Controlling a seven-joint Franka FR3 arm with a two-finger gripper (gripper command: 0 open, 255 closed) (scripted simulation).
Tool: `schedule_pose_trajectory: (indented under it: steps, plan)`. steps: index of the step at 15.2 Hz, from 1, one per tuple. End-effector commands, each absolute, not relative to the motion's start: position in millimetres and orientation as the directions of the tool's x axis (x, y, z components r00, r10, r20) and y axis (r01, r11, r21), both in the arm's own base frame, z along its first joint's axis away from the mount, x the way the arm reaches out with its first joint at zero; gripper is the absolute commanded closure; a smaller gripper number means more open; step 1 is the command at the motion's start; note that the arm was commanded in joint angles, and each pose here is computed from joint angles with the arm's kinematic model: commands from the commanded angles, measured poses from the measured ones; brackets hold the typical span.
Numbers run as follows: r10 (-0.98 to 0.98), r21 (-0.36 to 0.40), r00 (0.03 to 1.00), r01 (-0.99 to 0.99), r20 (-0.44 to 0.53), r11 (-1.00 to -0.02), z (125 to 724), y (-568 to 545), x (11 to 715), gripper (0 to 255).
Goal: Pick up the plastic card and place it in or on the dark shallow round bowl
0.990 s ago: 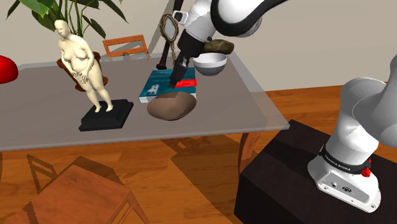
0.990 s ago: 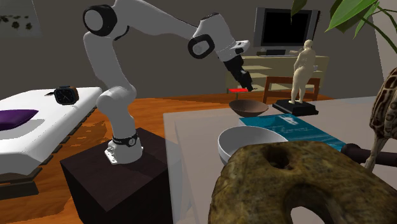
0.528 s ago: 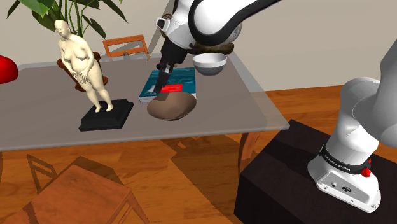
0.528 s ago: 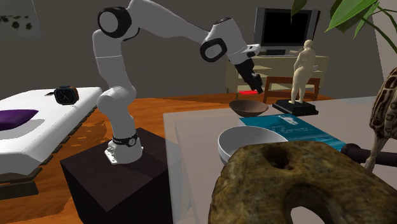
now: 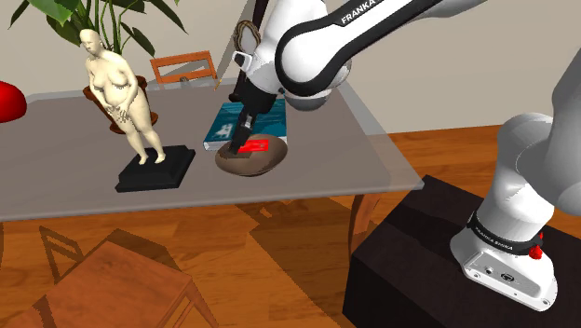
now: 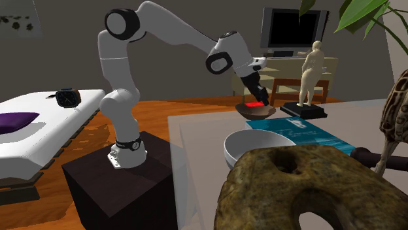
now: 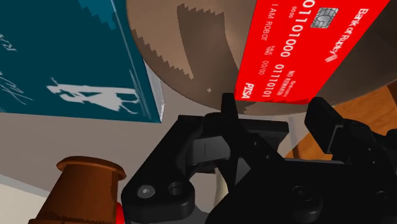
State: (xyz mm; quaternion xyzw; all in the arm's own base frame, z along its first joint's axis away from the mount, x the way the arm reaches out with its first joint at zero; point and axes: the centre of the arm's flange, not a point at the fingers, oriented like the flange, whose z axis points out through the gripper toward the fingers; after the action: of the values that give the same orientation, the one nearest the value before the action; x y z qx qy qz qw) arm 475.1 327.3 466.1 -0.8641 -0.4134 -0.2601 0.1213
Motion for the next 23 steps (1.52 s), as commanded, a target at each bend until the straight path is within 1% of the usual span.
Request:
schedule_pose_trajectory:
  steps: [1,4,11,12,17,21,23]
  plan:
    - [0.651,0.006,0.523,0.777,0.55,-0.629,456,327,475,255]
    - [0.651,0.006,0.523,0.777,0.55,-0.629,444,327,475,255]
    - [0.651,0.006,0.523,0.777,0.55,-0.629,444,327,475,255]
    - [0.651,0.006,0.523,0.777,0.55,-0.629,444,327,475,0]
    - [0.651,0.006,0.523,0.777,0.55,-0.629,444,327,475,0]
    - [0.651,0.006,0.523,0.777,0.55,-0.629,486,306,458,0]
    - [0.651,0.006,0.523,0.777,0.55,-0.629,486,306,458,0]
